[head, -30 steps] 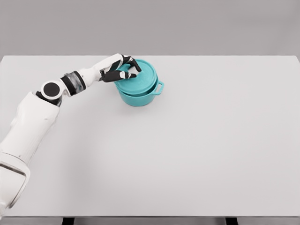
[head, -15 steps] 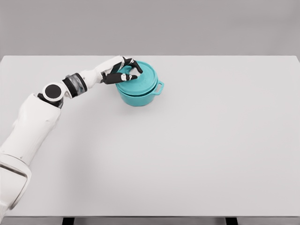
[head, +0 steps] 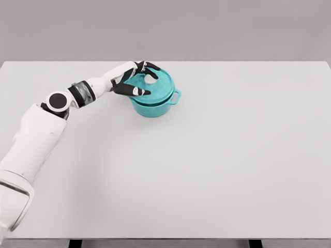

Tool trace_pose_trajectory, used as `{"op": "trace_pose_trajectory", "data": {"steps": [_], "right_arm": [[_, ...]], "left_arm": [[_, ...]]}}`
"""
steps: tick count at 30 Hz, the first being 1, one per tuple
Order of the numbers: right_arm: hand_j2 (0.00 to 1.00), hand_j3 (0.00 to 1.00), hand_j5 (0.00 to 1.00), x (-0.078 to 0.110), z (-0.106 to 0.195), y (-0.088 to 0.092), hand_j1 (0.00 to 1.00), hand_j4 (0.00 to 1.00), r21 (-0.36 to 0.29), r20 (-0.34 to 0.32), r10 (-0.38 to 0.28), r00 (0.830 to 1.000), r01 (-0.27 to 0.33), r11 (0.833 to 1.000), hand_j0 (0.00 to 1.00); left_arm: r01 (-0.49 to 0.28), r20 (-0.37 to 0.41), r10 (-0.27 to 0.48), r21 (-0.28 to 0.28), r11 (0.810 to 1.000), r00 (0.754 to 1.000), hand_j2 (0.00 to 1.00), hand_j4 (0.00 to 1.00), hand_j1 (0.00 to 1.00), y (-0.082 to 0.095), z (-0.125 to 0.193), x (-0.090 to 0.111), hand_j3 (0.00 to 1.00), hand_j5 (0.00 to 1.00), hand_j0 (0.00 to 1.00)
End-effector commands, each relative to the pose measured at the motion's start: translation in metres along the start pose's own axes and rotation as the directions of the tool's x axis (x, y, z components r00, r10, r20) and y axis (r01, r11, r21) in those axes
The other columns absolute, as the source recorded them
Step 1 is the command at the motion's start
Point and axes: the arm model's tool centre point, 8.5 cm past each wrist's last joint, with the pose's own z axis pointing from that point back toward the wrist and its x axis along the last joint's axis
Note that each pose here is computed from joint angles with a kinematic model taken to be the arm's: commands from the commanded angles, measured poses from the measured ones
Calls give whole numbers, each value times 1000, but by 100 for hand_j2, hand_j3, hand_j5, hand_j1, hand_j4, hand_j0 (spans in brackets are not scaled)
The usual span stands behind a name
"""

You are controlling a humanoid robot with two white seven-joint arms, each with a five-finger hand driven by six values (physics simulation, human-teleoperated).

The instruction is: Cover the pot with left arm

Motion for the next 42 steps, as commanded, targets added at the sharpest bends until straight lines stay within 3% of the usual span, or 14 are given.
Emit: {"op": "trace_pose_trajectory", "data": {"steps": [1,6,10,36,42], "right_arm": [[100,100,100,0,0,0,100,100,0,0,0,1000,0,1000,100],[100,100,100,0,0,0,100,100,0,0,0,1000,0,1000,100],[100,100,100,0,0,0,100,100,0,0,0,1000,0,1000,100],[100,100,100,0,0,0,100,100,0,1,1,1000,-1,1000,100],[100,100,100,0,0,0,100,100,0,0,0,1000,0,1000,100]], "left_arm": [[-3,1,3,2,1000,1000,84,84,84,0,0,0,84,84,84],[-3,-2,3,3,1000,1000,90,90,90,1,2,-1,90,90,90],[-2,-1,2,2,1000,1000,100,100,100,1,2,-1,100,100,100],[22,34,-22,12,1000,999,100,100,100,10,5,12,100,100,100],[67,92,-72,56,996,993,100,100,100,42,40,33,100,100,100]]}}
